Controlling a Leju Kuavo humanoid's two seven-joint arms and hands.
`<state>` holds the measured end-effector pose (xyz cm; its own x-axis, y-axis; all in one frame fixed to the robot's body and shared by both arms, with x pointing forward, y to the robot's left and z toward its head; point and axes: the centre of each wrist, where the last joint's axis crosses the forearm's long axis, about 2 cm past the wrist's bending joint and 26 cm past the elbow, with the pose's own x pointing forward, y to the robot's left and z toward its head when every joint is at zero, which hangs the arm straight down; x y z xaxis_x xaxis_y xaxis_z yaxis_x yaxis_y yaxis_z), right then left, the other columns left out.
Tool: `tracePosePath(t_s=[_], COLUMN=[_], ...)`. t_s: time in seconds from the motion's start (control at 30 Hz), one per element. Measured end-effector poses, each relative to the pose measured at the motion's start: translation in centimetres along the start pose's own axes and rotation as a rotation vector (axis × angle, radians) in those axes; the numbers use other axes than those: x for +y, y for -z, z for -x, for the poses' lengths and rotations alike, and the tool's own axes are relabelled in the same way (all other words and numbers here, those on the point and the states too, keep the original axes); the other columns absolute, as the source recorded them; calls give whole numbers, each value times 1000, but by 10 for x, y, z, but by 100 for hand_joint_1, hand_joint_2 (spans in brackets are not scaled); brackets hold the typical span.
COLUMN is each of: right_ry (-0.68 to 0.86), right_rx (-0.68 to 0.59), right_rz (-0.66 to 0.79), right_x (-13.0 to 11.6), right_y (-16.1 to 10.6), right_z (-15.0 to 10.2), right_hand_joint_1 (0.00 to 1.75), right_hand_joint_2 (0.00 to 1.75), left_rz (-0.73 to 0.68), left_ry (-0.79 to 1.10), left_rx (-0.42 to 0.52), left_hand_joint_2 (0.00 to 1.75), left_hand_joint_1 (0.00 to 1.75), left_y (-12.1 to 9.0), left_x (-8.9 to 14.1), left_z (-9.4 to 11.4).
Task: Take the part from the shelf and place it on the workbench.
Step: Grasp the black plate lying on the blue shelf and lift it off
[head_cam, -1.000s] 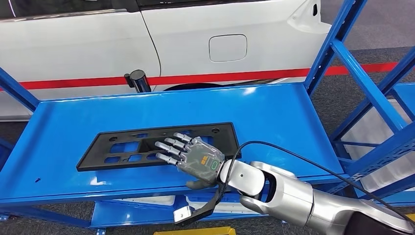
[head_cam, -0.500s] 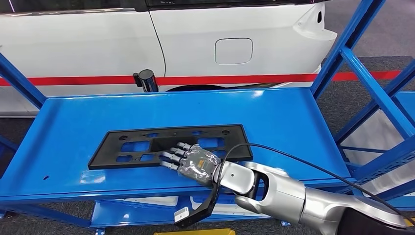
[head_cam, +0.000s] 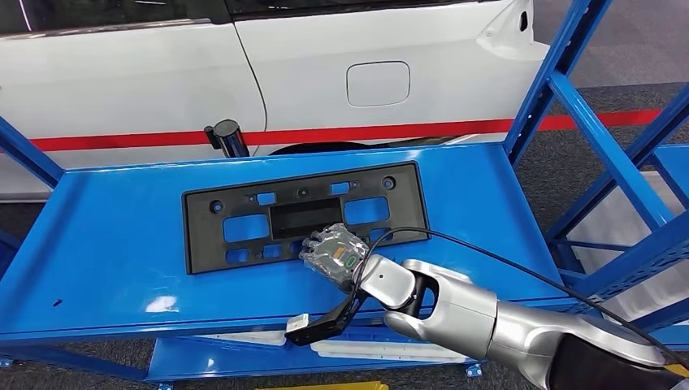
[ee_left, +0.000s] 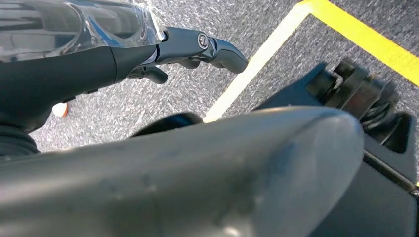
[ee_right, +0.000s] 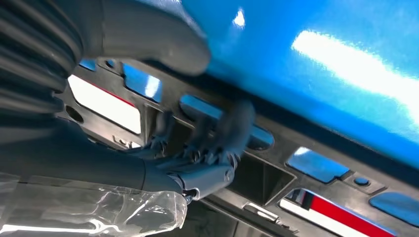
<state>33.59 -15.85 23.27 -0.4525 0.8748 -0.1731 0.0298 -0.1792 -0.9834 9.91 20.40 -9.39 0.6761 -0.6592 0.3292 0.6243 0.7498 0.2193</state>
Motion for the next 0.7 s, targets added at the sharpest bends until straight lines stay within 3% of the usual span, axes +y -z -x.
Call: tracePosePath(t_s=[0.57, 0.6, 0.7], right_ry=[34, 37, 47], right_rx=[10, 11, 6], right_rz=[0, 6, 26], right_x=[3, 2, 1], right_y=[3, 3, 3], right_z=[3, 3, 2], right_hand_joint_1=[175, 160, 37], right_hand_joint_2=[175, 175, 175], left_rz=[-1, -1, -3], left_ry=[-4, -5, -8], left_rx=[-12, -13, -14], left_hand_joint_2=[0, 0, 0], left_hand_joint_1=[0, 0, 0], left_y=[0, 0, 0], left_x=[0, 0, 1], left_z=[-2, -3, -3])
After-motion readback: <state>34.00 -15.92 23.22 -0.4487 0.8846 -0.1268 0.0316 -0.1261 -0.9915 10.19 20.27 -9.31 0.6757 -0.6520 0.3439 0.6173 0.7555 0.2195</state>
